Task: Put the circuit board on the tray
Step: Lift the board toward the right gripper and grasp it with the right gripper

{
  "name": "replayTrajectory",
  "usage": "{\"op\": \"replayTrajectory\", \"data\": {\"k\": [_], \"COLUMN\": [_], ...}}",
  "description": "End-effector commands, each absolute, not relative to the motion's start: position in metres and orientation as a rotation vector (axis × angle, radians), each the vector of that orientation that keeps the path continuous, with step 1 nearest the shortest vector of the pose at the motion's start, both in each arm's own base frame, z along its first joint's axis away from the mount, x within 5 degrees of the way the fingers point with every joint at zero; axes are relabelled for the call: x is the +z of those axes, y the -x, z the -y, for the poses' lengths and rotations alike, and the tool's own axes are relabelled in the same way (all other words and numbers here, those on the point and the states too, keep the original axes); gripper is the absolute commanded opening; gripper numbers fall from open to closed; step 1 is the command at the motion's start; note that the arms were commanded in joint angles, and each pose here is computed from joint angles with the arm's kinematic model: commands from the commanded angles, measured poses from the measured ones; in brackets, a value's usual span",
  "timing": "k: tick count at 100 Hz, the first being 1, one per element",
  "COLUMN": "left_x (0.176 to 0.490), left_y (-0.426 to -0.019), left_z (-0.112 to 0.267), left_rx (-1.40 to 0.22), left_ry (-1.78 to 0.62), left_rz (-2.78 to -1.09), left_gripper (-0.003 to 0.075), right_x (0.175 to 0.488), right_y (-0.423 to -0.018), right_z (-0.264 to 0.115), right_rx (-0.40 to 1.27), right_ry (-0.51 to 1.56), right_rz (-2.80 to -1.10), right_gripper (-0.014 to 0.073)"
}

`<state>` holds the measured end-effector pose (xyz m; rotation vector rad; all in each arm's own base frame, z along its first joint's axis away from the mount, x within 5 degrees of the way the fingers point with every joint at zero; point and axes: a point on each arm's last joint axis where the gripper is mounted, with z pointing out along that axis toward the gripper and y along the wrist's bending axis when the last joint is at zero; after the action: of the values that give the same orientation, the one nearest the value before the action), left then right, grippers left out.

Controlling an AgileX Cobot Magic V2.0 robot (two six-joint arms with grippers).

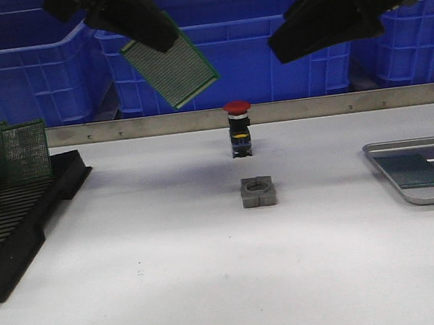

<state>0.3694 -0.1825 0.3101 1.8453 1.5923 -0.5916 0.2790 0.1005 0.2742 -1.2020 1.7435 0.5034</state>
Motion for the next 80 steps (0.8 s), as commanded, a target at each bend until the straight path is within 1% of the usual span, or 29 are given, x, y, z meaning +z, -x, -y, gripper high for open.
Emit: {"op": "replayTrajectory", "data": {"k": [1, 16, 30, 46, 62, 66, 71, 76, 80], "left_x": [0.346, 0.346, 0.346, 0.348, 0.349, 0.349, 0.349, 0.349, 0.349], "left_y": [-0.345, -0.330, -0.321, -0.316, -0.316, -0.316, -0.316, -0.316, -0.316], "left_z": [0.200, 0.224, 0.237, 0.243, 0.244, 0.244, 0.244, 0.244, 0.244], "left_rx": [-0.689, -0.725, -0.744, -0.774, -0.788, -0.788, -0.788, -0.788, -0.788], "left_ry": [-1.834, -1.891, -1.924, -1.920, -1.909, -1.909, -1.909, -1.909, -1.909], "left_rz": [-1.464, -1.405, -1.371, -1.350, -1.346, -1.346, -1.346, -1.346, -1.346], "left_gripper": [-0.0020, -0.0020, -0.0020, -0.0020, -0.0020, -0.0020, -0.0020, -0.0020, -0.0020], "right_x": [0.297, 0.297, 0.293, 0.283, 0.272, 0.271, 0.268, 0.266, 0.266], "right_y": [-0.275, -0.275, -0.278, -0.282, -0.288, -0.289, -0.291, -0.291, -0.292], "right_z": [-0.110, -0.118, -0.119, -0.122, -0.122, -0.122, -0.122, -0.122, -0.122], "right_rx": [0.492, 0.510, 0.532, 0.580, 0.582, 0.578, 0.580, 0.583, 0.585], "right_ry": [1.176, 1.163, 1.143, 1.159, 1.152, 1.149, 1.147, 1.147, 1.148], "right_rz": [-1.635, -1.626, -1.641, -1.661, -1.701, -1.708, -1.717, -1.722, -1.722], "right_gripper": [0.0559, 0.0559, 0.0559, 0.0559, 0.0552, 0.0529, 0.0475, 0.0394, 0.0312]}}
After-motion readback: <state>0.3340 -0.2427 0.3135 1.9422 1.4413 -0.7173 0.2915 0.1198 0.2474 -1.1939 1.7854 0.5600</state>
